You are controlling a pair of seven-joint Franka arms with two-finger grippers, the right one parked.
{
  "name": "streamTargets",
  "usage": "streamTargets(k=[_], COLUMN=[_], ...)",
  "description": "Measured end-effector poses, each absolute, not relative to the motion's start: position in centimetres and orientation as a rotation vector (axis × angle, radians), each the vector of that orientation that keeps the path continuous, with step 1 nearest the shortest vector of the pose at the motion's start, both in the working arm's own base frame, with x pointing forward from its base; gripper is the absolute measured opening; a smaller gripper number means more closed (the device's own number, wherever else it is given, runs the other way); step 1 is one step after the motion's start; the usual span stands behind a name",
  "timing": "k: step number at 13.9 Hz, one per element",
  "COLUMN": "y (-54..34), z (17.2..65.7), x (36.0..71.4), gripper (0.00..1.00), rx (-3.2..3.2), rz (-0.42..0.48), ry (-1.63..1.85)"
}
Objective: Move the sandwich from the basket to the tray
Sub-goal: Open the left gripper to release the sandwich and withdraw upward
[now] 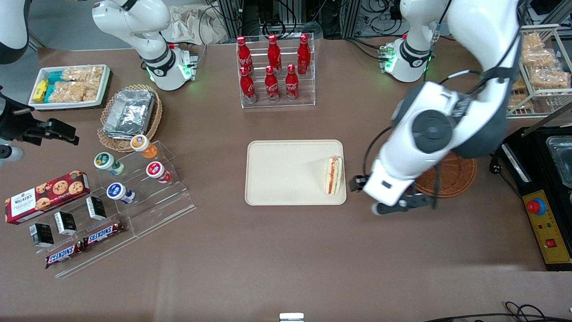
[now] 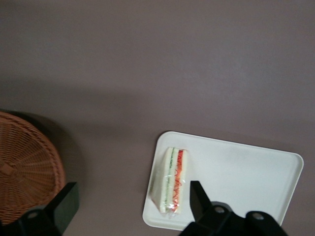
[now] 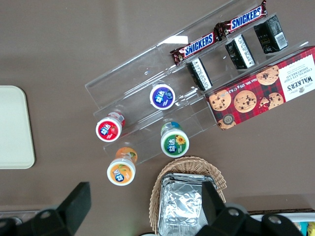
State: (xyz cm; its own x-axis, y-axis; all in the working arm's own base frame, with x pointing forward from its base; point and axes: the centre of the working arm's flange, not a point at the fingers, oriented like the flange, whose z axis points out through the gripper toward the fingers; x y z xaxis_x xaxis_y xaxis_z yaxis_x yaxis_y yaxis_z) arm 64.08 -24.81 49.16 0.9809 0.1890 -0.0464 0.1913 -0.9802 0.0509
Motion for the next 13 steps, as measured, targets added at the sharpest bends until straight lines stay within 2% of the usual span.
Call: streamTargets(k=[6,9,13], y=[-11.4,-7.8,-6.3], z=[57.5,60.8,62.6], x=[62.0,58.4,53.3], gripper=[1.00,1.00,1.00], rx=[3.086,3.097,3.100], rz=[-0.134,-0.099,-0.079], ry=[0.317,0.232,0.117])
